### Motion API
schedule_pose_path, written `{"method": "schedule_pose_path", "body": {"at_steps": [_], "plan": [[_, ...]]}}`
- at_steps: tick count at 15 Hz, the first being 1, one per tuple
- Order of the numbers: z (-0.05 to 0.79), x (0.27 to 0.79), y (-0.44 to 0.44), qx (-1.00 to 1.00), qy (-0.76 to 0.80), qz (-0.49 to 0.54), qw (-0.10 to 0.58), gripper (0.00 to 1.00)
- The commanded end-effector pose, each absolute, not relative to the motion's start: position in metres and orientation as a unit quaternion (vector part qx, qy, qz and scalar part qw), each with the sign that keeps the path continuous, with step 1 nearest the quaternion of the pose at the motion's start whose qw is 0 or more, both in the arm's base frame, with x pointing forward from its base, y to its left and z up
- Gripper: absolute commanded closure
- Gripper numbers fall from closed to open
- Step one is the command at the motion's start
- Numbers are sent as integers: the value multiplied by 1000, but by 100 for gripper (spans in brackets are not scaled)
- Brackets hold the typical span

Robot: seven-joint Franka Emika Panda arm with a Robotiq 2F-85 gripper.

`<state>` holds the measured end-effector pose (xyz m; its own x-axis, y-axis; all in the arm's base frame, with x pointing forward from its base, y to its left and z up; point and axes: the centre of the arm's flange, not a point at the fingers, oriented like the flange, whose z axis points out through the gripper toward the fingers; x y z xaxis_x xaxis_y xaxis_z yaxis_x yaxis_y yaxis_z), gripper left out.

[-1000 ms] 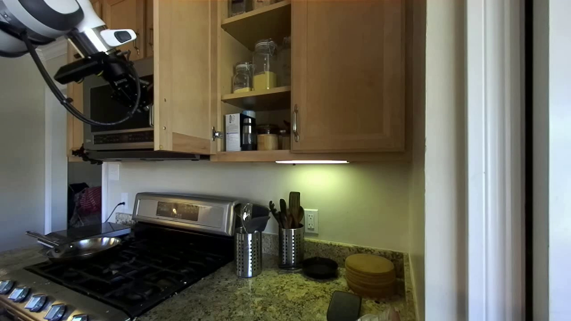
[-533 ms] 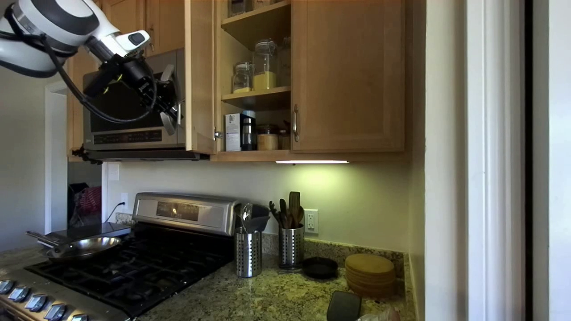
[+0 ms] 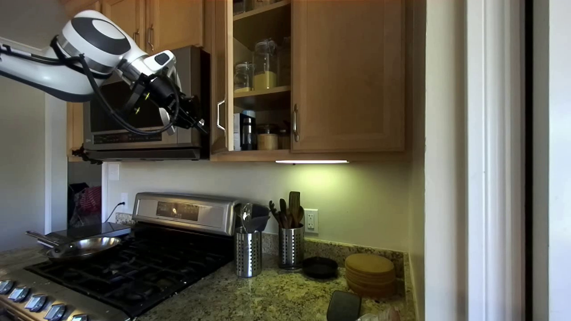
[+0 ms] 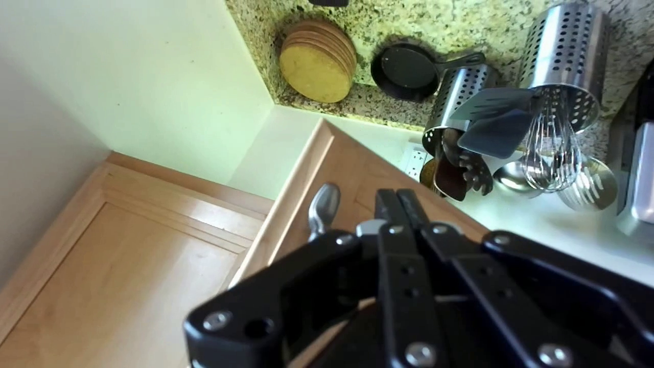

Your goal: Close the top left drawer

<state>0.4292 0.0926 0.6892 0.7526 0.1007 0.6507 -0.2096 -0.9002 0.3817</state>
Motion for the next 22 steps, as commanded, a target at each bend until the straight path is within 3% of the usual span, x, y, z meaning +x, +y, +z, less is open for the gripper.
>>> {"method": "schedule_pose_path", "body": {"at_steps": [1,6,7,17,20,22], "plan": [[679,423,108,920,-15,337,201,98],[650,409,130,950,12,274,150,97],[639,407,133,958,18,249,138,79],[510,381,115,999,30,29,20,16],[485,376,105,999,28,-9,-13,1],[473,373,102,999,29,-23,-27,0]]}}
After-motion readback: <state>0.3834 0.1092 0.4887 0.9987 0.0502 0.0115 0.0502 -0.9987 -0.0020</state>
